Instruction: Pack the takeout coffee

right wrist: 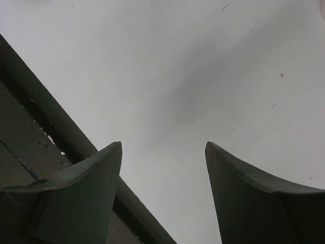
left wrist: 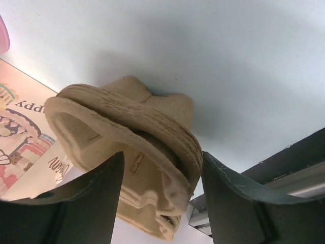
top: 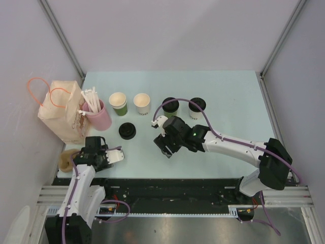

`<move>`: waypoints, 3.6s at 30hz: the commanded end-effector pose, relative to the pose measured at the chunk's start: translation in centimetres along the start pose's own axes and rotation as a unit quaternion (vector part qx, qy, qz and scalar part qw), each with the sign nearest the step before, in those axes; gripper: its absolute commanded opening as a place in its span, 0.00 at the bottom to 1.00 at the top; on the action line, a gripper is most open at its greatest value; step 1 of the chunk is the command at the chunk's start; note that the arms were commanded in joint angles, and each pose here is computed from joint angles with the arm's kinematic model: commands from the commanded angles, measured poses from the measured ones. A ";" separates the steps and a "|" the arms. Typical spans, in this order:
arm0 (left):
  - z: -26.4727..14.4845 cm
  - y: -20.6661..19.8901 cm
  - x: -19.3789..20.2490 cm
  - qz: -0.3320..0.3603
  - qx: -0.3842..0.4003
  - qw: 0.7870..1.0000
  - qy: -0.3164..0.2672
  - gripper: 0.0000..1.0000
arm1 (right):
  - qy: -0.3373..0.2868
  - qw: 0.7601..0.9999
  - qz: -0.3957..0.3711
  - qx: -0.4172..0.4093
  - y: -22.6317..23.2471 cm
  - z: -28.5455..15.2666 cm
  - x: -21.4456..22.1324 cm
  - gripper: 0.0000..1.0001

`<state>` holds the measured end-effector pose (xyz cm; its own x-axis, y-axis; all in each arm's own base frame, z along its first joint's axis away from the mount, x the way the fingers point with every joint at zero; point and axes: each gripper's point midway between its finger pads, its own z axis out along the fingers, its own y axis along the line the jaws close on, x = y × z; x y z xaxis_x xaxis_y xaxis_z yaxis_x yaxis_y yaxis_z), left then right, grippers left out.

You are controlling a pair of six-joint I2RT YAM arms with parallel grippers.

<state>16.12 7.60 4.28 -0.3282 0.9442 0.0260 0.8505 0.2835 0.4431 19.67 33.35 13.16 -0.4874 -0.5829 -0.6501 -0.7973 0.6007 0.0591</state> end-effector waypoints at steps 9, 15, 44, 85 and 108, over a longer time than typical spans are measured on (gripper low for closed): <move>-5.1 1.6 -2.9 -0.030 0.043 0.996 -0.076 0.60 | 0.004 1.000 -0.002 -0.010 0.5 0.8 0.2 0.72; -3.6 -0.3 -1.4 -0.032 0.089 0.995 -0.026 0.53 | 0.014 1.000 0.000 -0.004 0.2 0.7 0.7 0.72; -4.3 1.2 -1.5 -0.016 0.071 0.997 -0.029 0.06 | 0.008 1.000 0.014 -0.009 0.6 0.5 0.4 0.72; -2.9 -0.3 -2.3 0.016 0.115 0.992 -0.048 0.29 | 0.028 0.999 0.013 -0.020 1.2 0.6 1.4 0.72; -4.4 1.6 -2.4 -0.021 0.069 0.996 -0.051 0.17 | 0.035 0.999 0.013 -0.024 1.4 1.1 1.7 0.72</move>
<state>15.37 5.51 7.27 -0.3194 0.9467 -0.0417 0.9095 0.3186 0.2671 18.58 33.61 11.79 -0.5233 -0.5988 -0.6064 -0.7975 0.5949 0.1008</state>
